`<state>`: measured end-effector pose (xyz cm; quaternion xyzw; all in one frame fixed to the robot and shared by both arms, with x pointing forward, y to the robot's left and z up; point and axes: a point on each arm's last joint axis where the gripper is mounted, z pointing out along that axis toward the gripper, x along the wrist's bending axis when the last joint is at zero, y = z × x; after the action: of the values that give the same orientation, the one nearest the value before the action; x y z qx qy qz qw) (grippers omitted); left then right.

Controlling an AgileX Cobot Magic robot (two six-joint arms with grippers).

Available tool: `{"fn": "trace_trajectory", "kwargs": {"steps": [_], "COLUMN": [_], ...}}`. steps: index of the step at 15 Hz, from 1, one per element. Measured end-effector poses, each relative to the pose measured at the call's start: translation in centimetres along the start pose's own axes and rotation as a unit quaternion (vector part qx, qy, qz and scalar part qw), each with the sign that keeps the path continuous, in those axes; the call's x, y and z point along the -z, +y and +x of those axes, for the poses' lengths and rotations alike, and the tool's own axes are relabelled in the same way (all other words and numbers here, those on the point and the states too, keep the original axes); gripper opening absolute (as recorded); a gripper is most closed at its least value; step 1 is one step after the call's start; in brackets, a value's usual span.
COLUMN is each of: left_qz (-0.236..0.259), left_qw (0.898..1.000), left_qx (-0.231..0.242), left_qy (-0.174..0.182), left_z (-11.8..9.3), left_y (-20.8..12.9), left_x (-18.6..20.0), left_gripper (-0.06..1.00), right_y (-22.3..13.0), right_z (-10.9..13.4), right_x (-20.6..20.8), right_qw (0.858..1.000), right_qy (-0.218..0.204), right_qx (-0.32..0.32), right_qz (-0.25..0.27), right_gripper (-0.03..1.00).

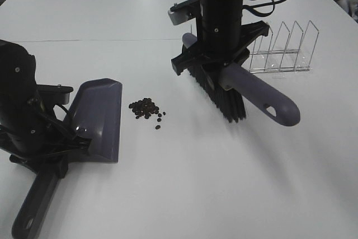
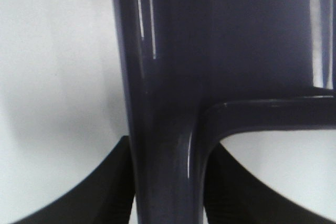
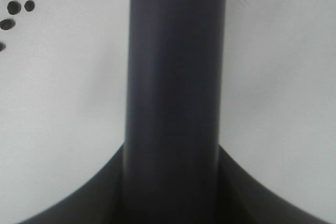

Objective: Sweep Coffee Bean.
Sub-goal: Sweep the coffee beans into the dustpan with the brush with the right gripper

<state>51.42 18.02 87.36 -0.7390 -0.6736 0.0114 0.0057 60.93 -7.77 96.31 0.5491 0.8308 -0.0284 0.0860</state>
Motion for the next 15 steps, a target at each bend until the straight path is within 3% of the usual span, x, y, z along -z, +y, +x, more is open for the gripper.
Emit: {"fn": "trace_trajectory", "kwargs": {"steps": [10,13,15], "left_qz": [0.012,0.009,0.009], "left_qw": [1.000,1.000,1.000], "left_qx": [-0.007,-0.019,-0.028], "left_qy": [0.004,0.003,0.003], "left_z": [0.0,0.0,0.0], "left_y": [0.0,0.0,0.1], "left_x": [-0.4,-0.4,-0.4], "left_gripper": [0.34,0.34,0.34], "right_y": [0.2,0.5,1.3], "right_z": [1.3,2.2,4.3], "right_x": [-3.2,-4.7,-4.9], "right_qw": [0.999,0.999,0.999], "right_qy": [-0.041,-0.032,-0.014], "right_qx": [-0.015,-0.024,-0.024], "right_qz": [0.026,0.036,0.029], "right_gripper": [0.29,0.29,0.29]}}
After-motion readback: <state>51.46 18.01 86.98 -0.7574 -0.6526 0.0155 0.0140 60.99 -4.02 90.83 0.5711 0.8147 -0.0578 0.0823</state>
